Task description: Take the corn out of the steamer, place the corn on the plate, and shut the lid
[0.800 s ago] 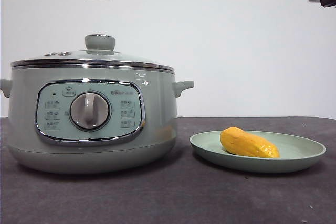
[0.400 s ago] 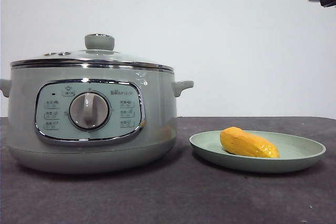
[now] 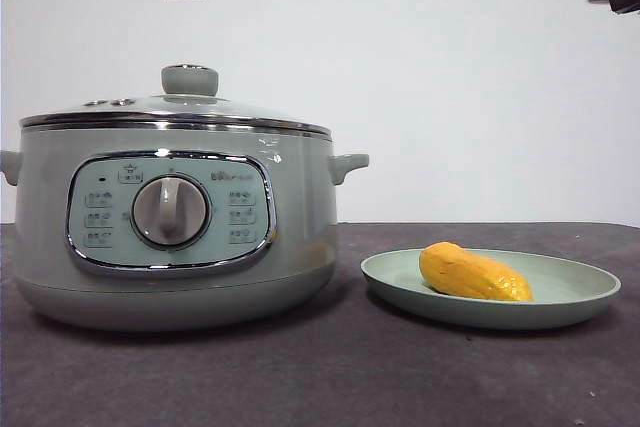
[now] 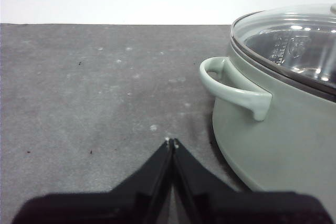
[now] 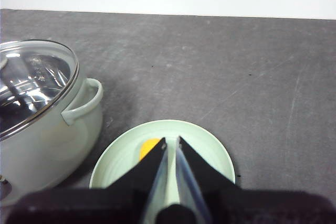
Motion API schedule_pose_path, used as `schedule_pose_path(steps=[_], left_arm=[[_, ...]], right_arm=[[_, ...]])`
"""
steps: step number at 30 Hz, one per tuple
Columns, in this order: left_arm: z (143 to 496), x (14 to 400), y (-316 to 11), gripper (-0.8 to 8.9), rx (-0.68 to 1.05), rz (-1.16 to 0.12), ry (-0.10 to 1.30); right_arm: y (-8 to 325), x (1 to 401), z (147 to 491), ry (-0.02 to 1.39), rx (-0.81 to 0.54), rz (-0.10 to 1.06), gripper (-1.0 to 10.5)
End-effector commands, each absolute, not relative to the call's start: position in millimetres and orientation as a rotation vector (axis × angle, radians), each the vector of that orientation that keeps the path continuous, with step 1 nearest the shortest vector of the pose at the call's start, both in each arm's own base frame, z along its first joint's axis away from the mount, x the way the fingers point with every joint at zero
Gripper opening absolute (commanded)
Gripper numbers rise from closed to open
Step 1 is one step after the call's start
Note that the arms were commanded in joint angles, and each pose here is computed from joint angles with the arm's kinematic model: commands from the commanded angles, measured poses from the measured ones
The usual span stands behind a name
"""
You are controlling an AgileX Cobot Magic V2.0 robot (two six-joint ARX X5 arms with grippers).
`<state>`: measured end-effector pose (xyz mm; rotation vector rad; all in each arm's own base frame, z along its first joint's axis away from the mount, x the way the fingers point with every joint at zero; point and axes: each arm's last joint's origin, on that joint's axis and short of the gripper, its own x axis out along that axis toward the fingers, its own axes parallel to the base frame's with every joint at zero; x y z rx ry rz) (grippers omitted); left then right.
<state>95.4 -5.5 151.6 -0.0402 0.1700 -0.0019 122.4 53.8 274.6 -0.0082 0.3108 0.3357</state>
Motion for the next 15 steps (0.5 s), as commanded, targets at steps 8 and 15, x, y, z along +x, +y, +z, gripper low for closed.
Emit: schedule_pose_path(steps=[8, 15], left_arm=[[147.5, 96.0, -5.2, -0.03, -0.046, 0.004, 0.177], [147.5, 95.9, -5.2, -0.03, -0.046, 0.004, 0.177]], right_arm=[[53.9, 122.6, 273.3, 0.312, 0.001, 0.332, 0.3], [46.7, 113.1, 270.0, 0.260, -0.129, 0.333, 0.3]])
